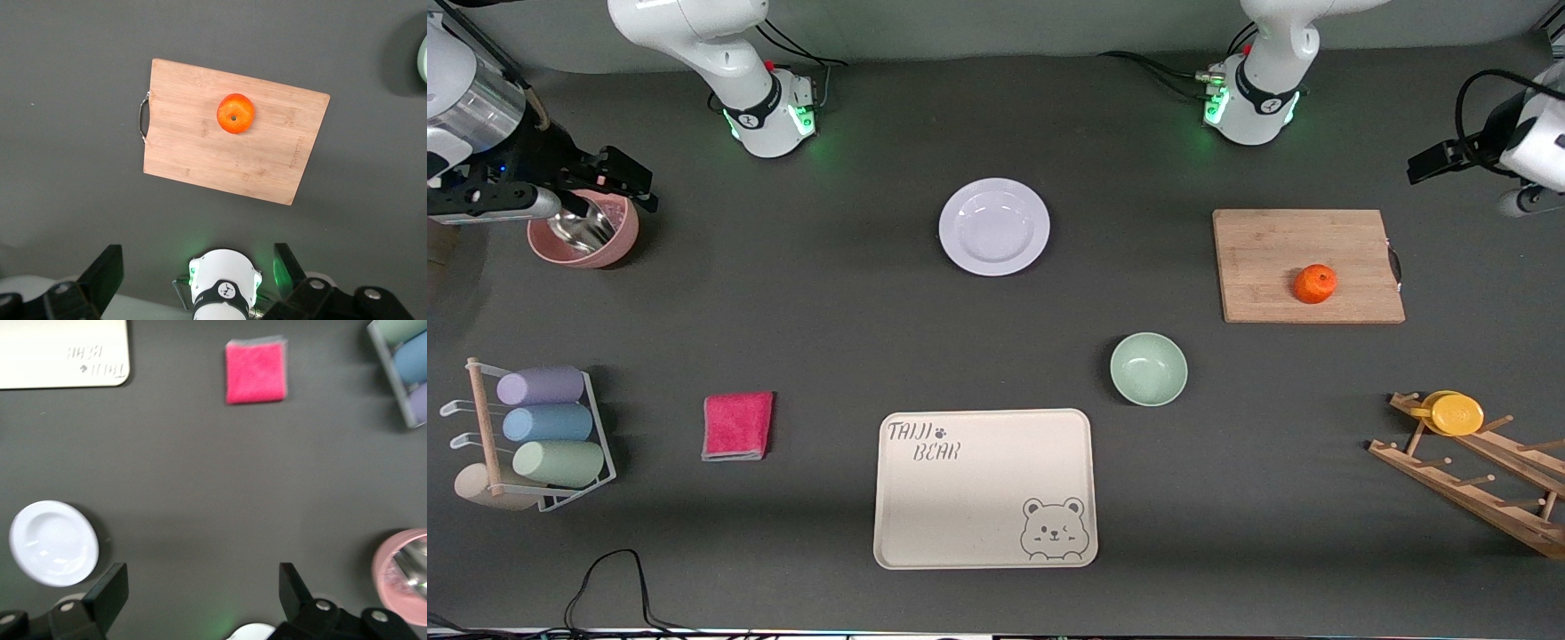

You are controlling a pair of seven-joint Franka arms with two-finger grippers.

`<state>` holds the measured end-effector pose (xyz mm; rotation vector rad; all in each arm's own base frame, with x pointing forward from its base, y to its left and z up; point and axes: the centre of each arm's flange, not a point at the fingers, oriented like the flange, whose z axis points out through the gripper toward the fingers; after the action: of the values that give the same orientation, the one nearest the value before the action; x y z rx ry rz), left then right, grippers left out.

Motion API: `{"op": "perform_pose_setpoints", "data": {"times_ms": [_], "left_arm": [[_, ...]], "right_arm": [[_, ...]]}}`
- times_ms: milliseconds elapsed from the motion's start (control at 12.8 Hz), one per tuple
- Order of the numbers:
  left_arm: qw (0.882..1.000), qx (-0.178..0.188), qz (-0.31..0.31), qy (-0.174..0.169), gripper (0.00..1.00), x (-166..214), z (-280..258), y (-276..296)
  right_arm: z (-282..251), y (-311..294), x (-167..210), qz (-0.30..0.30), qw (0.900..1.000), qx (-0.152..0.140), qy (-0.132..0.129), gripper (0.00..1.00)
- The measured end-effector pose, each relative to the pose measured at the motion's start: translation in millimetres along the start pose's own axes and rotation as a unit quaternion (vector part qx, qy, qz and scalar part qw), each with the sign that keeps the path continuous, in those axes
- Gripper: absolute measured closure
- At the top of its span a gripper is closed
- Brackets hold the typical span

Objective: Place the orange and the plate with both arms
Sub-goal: 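Grasp the orange with the left gripper while the right gripper grips the plate rim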

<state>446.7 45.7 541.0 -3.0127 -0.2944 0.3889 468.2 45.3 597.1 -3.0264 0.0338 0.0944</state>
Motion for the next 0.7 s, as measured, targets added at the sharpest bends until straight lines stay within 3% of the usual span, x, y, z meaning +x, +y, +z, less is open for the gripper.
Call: {"op": "perform_pose_setpoints", "data": {"times_ms": [389,701], "left_arm": [[1.0,-0.002,0.007,0.011,0.0,15,76,9],[1.0,-0.007,0.014,0.027,0.0,15,159,16]], "right_arm": [[64,22,-20,-0.009,0.994,0.108,-0.034,0.0],[156,40,-36,-0.032,0.97,0.236,-0.052,0.0]]}}
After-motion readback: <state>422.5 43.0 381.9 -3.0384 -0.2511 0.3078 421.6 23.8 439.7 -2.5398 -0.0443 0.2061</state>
